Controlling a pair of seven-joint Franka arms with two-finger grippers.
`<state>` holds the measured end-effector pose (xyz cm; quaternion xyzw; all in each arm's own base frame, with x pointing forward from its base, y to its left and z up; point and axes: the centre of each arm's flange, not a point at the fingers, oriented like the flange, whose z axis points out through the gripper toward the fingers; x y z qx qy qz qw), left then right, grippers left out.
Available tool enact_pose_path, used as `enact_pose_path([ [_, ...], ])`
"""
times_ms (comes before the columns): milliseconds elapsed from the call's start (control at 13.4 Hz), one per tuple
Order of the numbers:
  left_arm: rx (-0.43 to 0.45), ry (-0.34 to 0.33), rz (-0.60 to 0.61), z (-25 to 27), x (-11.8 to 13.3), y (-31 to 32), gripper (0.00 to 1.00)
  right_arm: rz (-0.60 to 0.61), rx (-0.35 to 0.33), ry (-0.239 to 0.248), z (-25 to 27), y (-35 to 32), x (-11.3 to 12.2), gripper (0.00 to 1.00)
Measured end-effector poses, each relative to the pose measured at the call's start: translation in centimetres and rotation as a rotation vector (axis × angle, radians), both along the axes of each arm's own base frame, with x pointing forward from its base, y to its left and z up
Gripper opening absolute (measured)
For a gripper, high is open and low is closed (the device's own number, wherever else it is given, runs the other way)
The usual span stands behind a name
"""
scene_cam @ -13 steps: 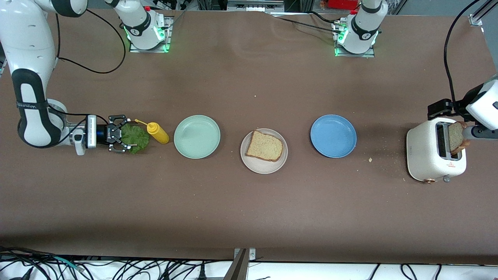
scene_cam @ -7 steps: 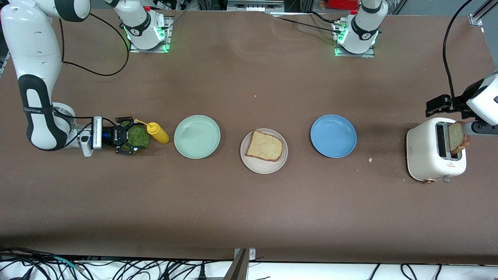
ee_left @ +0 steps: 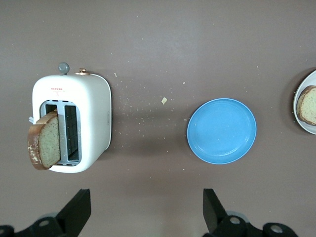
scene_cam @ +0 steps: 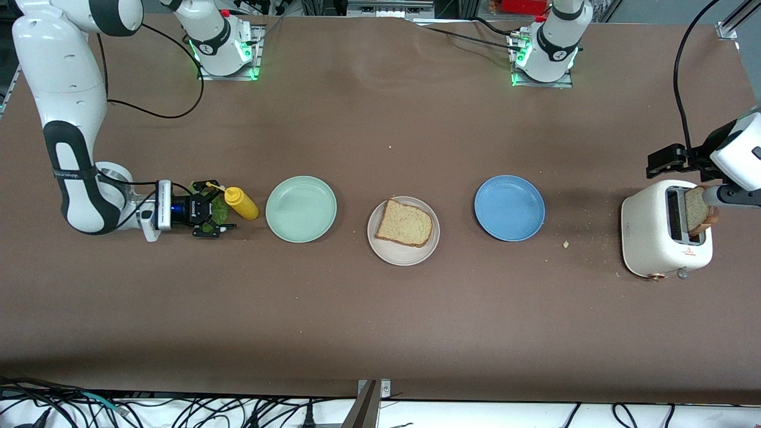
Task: Make sandwich in beige plate with both arms
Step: 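Grasp the yellow squeeze bottle with the right gripper and lift it, then carry the yellow bottle with the right gripper toward the beige plate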
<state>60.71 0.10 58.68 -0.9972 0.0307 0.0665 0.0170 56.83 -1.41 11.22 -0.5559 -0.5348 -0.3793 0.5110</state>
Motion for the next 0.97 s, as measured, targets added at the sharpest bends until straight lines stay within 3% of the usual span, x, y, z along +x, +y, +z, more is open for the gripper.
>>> enact_pose_path([
  [149, 0.000, 0.000, 0.004, 0.0, 0.0, 0.2, 1.00, 0.003, 0.005, 0.005, -0.4, 0.2, -0.1, 0.99],
  [223, 0.000, 0.000, 0.006, 0.0, 0.0, 0.3, 1.00, 0.006, 0.008, 0.005, -0.5, 0.3, -0.2, 0.93],
  [521, 0.000, 0.000, 0.007, 0.0, 0.0, 0.4, 1.00, 0.017, 0.025, -0.002, -0.5, 0.8, -0.3, 0.46],
  [818, -0.017, 0.000, 0.010, 0.0, 0.0, 0.4, 1.00, 0.022, 0.023, -0.023, 0.2, 0.8, 0.4, 0.32],
  [967, -0.017, 0.000, 0.011, 0.0, 0.0, 0.4, 1.00, 0.021, 0.006, -0.003, 1.7, 0.8, 1.9, 0.26],
])
